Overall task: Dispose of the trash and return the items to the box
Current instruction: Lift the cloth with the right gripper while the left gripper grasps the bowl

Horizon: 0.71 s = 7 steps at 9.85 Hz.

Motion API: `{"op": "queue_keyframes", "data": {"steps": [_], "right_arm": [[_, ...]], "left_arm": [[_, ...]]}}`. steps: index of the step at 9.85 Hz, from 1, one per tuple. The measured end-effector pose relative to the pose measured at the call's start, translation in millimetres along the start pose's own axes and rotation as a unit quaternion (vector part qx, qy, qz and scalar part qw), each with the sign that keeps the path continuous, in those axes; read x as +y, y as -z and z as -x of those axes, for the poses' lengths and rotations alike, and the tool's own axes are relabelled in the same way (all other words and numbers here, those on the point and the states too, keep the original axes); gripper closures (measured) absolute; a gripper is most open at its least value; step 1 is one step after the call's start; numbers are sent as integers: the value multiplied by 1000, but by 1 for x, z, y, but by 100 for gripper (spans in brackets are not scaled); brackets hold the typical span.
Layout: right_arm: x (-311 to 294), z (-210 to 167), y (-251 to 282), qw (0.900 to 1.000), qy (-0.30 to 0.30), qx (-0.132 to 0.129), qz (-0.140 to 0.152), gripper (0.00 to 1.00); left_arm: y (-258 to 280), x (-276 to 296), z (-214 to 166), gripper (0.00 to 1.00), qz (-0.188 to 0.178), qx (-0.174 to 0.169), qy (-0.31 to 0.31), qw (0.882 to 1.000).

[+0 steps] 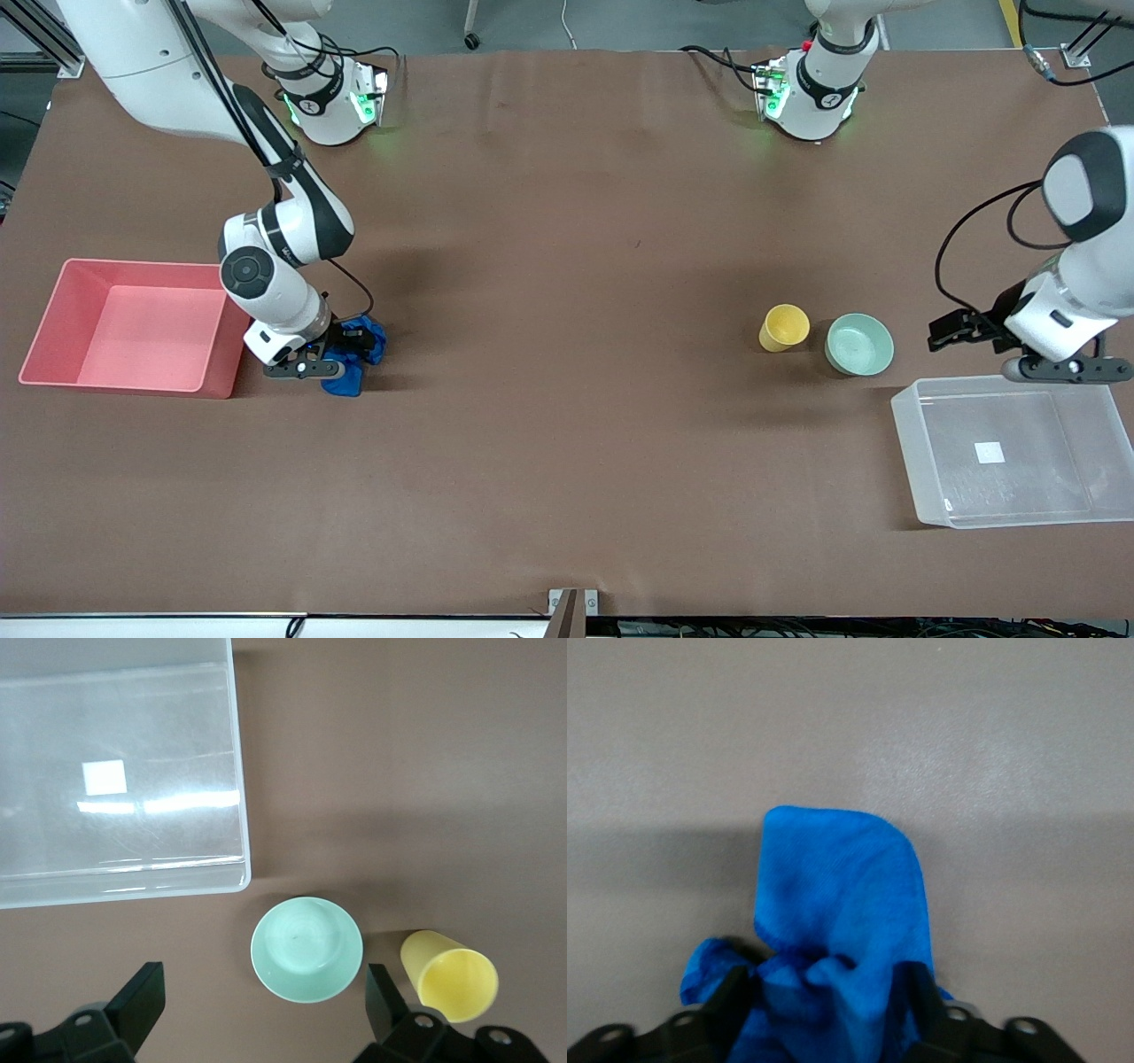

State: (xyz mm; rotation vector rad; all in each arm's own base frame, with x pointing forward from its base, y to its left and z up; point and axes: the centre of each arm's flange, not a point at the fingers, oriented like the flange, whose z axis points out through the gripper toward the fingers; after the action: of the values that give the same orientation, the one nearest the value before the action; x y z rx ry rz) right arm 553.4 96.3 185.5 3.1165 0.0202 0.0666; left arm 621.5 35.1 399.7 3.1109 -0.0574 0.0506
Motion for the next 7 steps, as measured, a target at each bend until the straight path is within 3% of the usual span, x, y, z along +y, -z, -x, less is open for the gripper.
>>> {"op": "queue_keyframes", "data": {"steps": [4,5,7], "right_arm": [[-2,-1,0,999,-53,3,-1,89],[-3,-4,5,998,-65,2,1,89],[-10,-17,53,996,-74,-32,31,89]], "left_arm": [[-106,-14,14,0,7,-10,8,1000],[-122,-17,20,0,8,-13,11,1000],[-149,-18,35,0,9,-16,12,1000]]}}
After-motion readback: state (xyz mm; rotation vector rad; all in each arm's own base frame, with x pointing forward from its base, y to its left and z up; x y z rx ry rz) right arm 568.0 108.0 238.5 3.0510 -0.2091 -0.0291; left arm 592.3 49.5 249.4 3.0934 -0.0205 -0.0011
